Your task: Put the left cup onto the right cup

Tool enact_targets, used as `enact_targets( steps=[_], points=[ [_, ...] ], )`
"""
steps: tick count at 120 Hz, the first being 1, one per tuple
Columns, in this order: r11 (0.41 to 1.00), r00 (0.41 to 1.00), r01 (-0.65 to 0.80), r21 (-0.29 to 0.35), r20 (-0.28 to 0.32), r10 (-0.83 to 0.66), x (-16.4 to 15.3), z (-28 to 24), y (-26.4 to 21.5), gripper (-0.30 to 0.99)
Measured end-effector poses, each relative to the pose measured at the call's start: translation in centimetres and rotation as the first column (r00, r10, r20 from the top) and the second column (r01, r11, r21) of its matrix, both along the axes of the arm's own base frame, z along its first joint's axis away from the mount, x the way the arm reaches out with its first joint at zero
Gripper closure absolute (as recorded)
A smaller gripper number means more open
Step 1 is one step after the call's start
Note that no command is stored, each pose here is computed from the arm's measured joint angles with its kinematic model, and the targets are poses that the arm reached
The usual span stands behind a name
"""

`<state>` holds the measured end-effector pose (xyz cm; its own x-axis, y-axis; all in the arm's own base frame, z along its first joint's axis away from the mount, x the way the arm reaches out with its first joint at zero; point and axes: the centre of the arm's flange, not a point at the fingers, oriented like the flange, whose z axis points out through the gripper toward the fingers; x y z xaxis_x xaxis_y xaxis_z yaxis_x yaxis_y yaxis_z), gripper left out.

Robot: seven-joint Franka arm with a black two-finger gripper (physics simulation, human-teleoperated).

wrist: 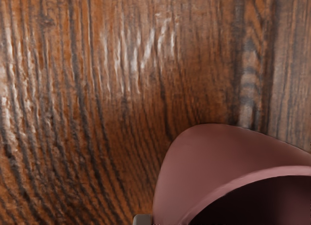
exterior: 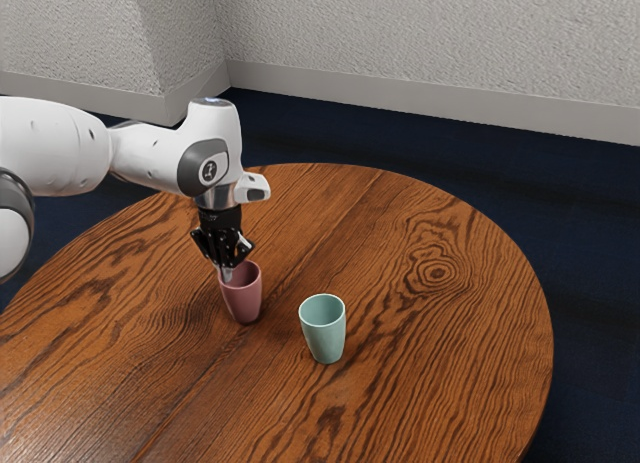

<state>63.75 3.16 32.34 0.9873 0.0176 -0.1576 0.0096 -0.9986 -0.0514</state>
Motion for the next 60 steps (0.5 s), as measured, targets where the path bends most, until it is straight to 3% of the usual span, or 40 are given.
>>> enact_targets(
  steps=[60],
  points=[
    [1.000,0.999,0.017,0.004,0.049,-0.017,-0.1,3.4,-0.9,0.79]
  ],
)
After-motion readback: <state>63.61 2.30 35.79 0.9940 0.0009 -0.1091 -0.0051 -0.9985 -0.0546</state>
